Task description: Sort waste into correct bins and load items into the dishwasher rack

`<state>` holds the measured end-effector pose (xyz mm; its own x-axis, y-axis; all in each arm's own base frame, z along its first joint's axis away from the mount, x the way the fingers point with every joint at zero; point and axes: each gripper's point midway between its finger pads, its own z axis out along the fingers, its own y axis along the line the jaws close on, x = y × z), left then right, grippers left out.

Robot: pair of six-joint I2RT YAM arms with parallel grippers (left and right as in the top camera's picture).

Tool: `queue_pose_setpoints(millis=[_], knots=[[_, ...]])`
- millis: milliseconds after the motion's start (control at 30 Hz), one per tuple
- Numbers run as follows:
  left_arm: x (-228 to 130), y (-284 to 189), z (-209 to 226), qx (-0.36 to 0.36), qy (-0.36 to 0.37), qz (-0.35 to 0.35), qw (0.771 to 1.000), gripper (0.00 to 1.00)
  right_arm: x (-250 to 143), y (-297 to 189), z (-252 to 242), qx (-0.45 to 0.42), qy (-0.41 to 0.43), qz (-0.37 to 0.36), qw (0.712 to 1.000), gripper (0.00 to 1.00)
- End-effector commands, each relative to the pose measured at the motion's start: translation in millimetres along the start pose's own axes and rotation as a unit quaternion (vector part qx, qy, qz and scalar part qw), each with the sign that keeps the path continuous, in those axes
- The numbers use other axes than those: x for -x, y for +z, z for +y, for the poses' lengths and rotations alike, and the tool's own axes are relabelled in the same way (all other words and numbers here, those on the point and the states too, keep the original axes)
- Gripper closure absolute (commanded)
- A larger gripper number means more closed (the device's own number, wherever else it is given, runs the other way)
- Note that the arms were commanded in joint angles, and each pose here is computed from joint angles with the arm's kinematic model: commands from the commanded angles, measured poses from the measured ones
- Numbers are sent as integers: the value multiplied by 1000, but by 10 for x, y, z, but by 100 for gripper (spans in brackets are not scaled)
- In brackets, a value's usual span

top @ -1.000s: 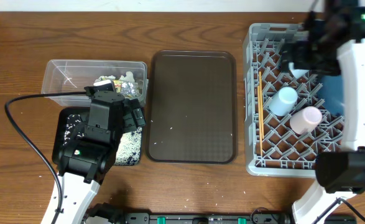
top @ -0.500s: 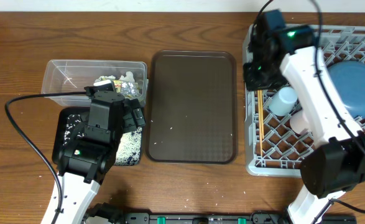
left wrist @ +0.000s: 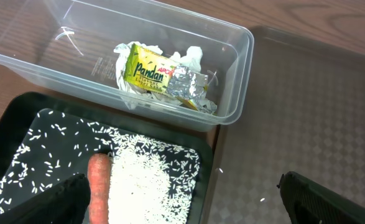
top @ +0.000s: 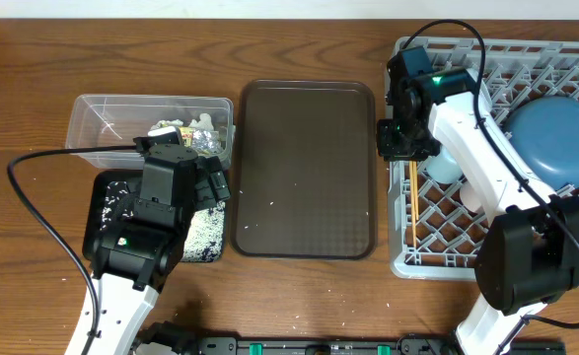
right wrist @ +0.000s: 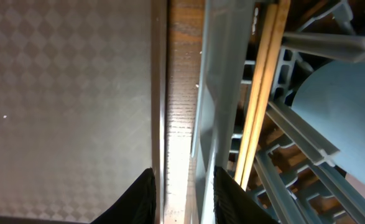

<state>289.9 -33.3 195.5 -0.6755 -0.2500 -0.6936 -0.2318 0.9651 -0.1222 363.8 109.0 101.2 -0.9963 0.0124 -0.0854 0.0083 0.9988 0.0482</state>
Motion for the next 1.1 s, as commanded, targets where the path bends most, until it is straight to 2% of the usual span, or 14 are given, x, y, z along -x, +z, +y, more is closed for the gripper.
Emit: queue_pose_setpoints(millis=[0, 200, 267, 333, 400, 1067], knots=[[1, 12, 32, 8, 8, 0, 1000, 0, -38, 14, -74, -27, 14, -1, 1000, 71], [1, 12, 32, 8, 8, 0, 1000, 0, -119, 77, -140, -43, 21, 12, 999, 71], [1, 12, 32, 8, 8, 0, 1000, 0, -125, 79, -142, -43, 21, 13, 999, 74], [1, 12, 32, 8, 8, 0, 1000, 0, -127, 80, -143, -43, 21, 13, 999, 82], [1, 12, 32, 8, 8, 0, 1000, 0, -133, 79, -144, -43, 21, 15, 999, 84], [1, 12, 32, 8, 8, 0, 1000, 0, -223, 71, -196, -56, 19, 32, 998, 93]])
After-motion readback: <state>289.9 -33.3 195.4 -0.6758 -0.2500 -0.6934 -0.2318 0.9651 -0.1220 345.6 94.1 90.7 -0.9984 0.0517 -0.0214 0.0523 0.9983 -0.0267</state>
